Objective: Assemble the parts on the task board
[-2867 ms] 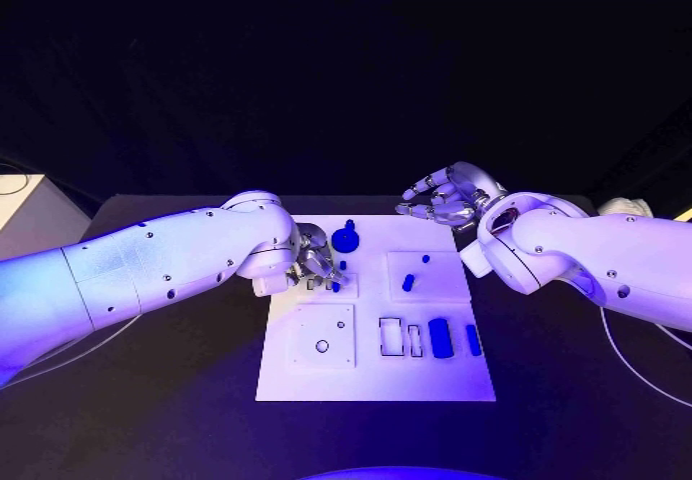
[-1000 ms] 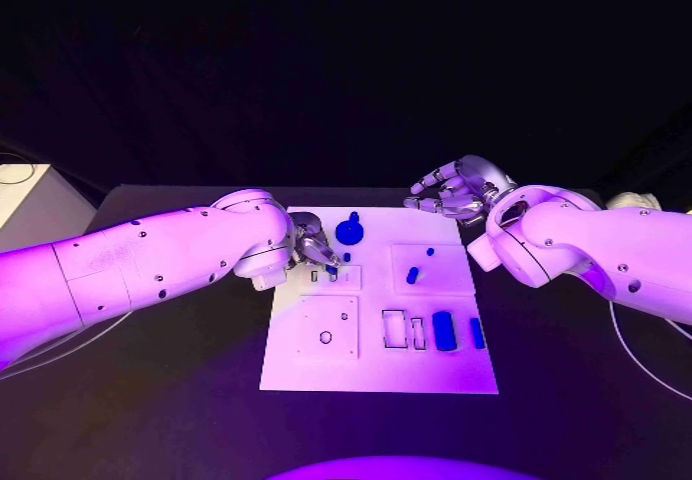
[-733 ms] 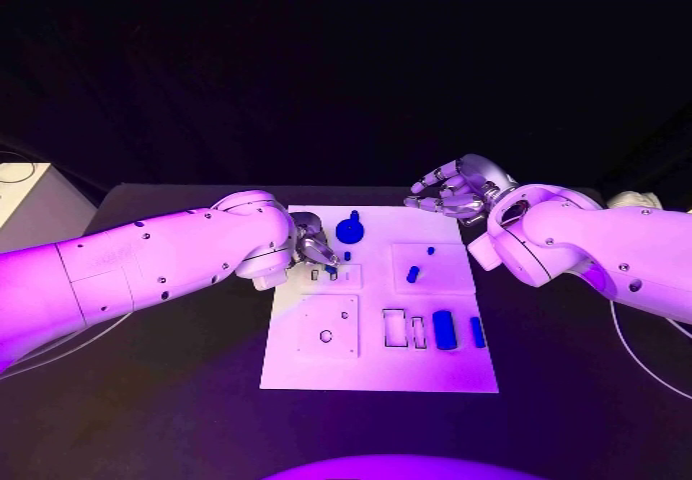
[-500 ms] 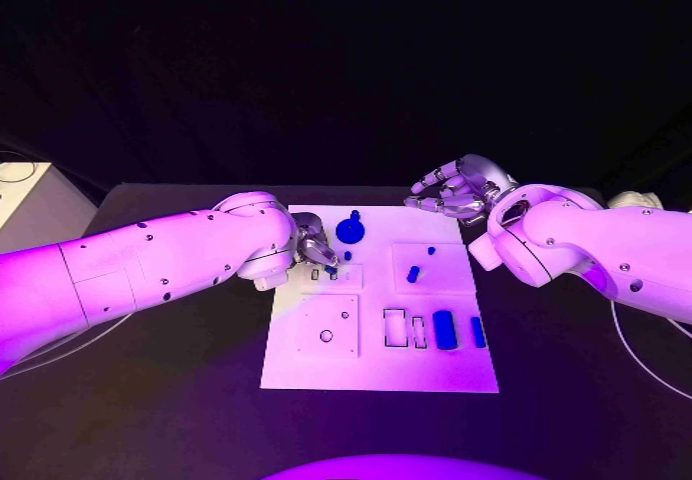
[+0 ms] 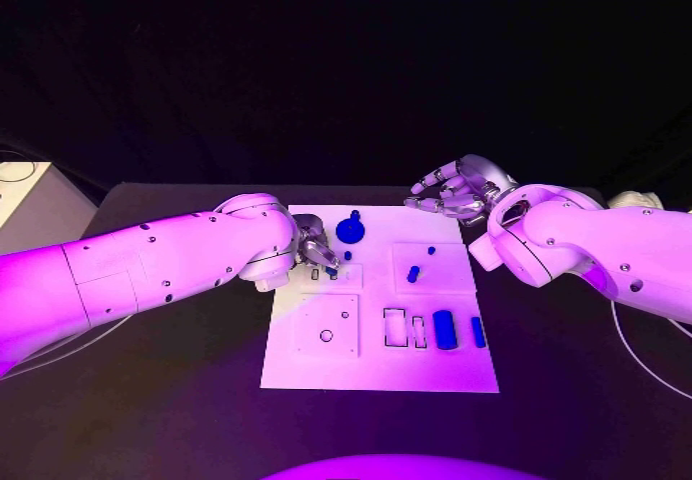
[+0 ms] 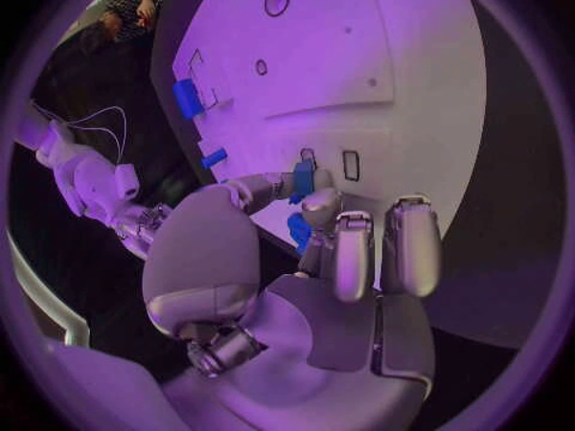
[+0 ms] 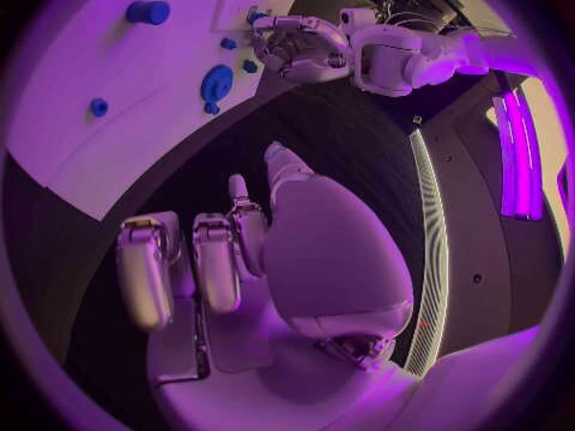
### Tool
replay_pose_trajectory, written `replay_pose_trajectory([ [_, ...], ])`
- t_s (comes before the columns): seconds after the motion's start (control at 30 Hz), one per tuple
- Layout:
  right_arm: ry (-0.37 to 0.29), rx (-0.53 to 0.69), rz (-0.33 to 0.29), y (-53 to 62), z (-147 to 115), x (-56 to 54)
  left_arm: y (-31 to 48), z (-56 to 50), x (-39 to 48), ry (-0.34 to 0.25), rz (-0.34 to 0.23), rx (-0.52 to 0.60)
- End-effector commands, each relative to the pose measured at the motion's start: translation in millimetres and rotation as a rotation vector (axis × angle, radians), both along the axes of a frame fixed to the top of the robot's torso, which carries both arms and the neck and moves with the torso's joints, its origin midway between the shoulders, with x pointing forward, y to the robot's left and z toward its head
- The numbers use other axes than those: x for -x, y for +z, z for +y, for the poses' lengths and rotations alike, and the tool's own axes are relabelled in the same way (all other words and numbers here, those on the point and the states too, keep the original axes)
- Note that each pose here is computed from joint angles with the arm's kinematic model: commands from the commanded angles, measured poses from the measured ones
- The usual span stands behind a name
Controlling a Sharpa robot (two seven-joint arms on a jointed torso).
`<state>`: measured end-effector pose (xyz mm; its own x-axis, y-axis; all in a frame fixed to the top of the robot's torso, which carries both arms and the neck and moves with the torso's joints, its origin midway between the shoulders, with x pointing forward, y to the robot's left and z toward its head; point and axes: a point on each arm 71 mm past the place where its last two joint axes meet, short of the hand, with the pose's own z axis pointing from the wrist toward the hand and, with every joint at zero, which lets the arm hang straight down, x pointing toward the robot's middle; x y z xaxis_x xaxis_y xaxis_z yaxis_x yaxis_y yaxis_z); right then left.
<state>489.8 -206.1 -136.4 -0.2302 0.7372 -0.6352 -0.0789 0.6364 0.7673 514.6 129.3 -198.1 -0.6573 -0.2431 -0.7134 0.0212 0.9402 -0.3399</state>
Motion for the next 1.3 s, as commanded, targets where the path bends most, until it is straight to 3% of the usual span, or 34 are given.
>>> replay_pose_trajectory([
  [0.03,0.018,0.011,0.001,-0.4,1.2,0.5,-5.2,-1.6,3.3,-0.015,0.021,-0.015],
  [1.3,0.022,0.013,0.008,-1.0,1.7,1.3,-10.1,1.1,7.2,-0.045,0.075,-0.060],
])
